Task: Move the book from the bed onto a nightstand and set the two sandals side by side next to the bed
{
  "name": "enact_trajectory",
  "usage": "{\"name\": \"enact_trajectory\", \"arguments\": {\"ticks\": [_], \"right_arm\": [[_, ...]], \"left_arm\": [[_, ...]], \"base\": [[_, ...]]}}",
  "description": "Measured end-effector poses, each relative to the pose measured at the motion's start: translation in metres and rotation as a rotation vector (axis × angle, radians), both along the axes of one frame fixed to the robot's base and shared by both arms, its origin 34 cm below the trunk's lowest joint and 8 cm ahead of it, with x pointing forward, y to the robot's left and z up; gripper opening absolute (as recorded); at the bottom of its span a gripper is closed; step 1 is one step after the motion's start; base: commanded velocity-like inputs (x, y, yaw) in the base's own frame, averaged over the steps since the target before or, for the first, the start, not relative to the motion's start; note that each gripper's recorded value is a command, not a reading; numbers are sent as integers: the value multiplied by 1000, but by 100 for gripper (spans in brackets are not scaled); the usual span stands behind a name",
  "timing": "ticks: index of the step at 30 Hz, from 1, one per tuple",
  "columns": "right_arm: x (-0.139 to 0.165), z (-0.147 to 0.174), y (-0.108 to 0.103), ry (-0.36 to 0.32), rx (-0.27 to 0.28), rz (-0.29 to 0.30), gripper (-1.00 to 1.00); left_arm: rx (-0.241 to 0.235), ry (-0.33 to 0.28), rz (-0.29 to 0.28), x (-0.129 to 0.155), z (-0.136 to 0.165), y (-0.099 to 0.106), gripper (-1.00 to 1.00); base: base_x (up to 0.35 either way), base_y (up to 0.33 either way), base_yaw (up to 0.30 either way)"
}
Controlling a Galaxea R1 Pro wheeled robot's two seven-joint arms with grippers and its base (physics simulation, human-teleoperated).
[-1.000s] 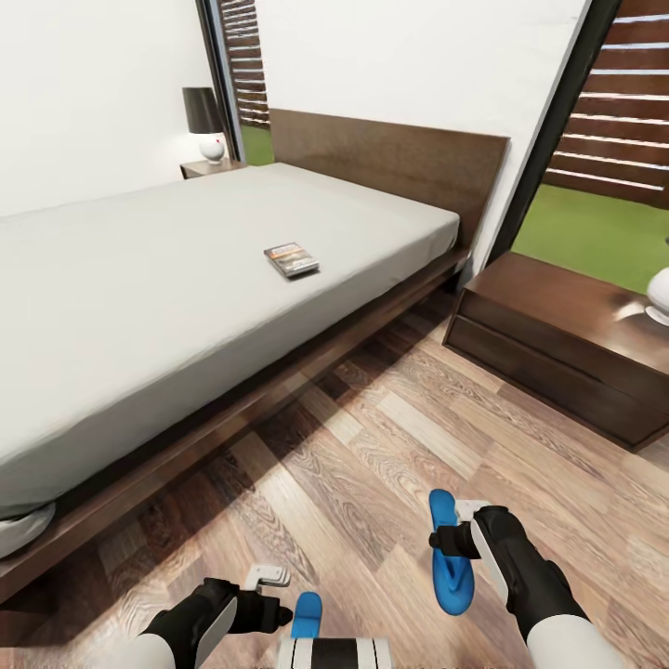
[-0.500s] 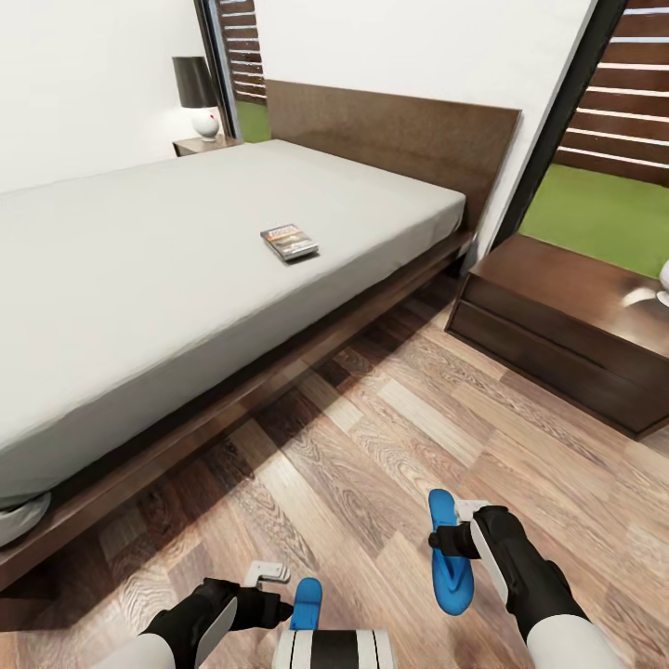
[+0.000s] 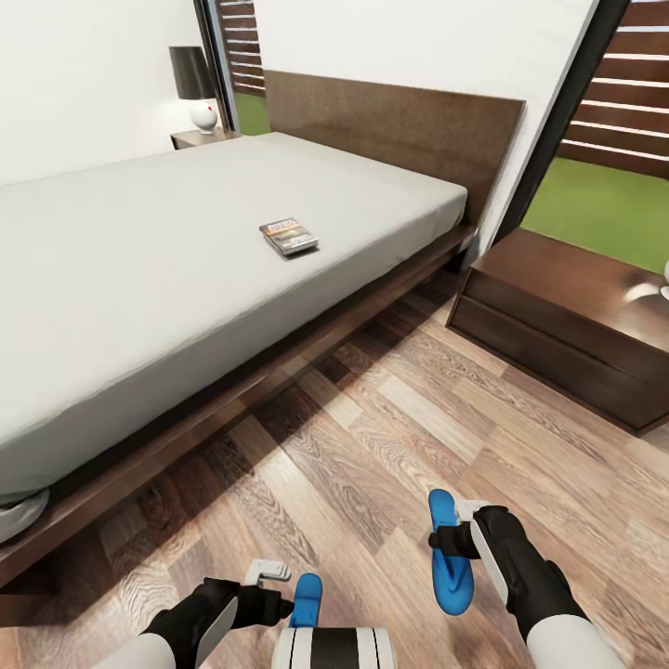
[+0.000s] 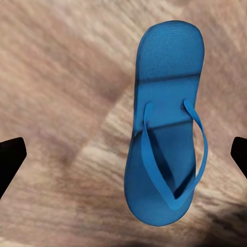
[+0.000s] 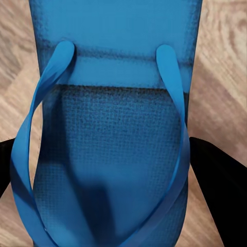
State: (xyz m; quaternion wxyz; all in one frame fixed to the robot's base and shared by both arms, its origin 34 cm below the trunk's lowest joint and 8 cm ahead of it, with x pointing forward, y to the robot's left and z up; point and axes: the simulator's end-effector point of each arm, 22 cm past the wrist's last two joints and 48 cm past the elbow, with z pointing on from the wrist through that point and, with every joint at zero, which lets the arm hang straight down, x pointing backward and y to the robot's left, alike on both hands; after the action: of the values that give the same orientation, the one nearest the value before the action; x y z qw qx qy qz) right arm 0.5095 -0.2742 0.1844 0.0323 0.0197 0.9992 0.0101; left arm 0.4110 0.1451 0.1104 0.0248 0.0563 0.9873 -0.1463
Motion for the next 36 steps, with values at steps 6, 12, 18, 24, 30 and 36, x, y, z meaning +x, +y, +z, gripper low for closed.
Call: {"name": "enact_trajectory", "arguments": {"ticks": [6,12,18,24,30,36], "right_arm": [[0,0,0,0,0,0,-100],[0,0,0,-1,0,0,-100],[15,10,-1,-39,-2,-1,-100],[50,60,5,-112,32,1,-100],[60,95,14,-212,70,17,-100],[57,111,16,-261,75,26,-100]], "left_arm": [[-1,-5,0,1,0,-1,100],[-3,-9,-1,3,1,-1,100],[-3,-13,-1,4,1,-2,100],[-4,-25,0,7,1,-2,100],[-6,-28,0,7,1,-2,100],[-5,-29,0,8,1,-2,100]], "base": [[0,0,0],[0,0,0],[0,0,0],[0,0,0],[0,0,0],[0,0,0]]}}
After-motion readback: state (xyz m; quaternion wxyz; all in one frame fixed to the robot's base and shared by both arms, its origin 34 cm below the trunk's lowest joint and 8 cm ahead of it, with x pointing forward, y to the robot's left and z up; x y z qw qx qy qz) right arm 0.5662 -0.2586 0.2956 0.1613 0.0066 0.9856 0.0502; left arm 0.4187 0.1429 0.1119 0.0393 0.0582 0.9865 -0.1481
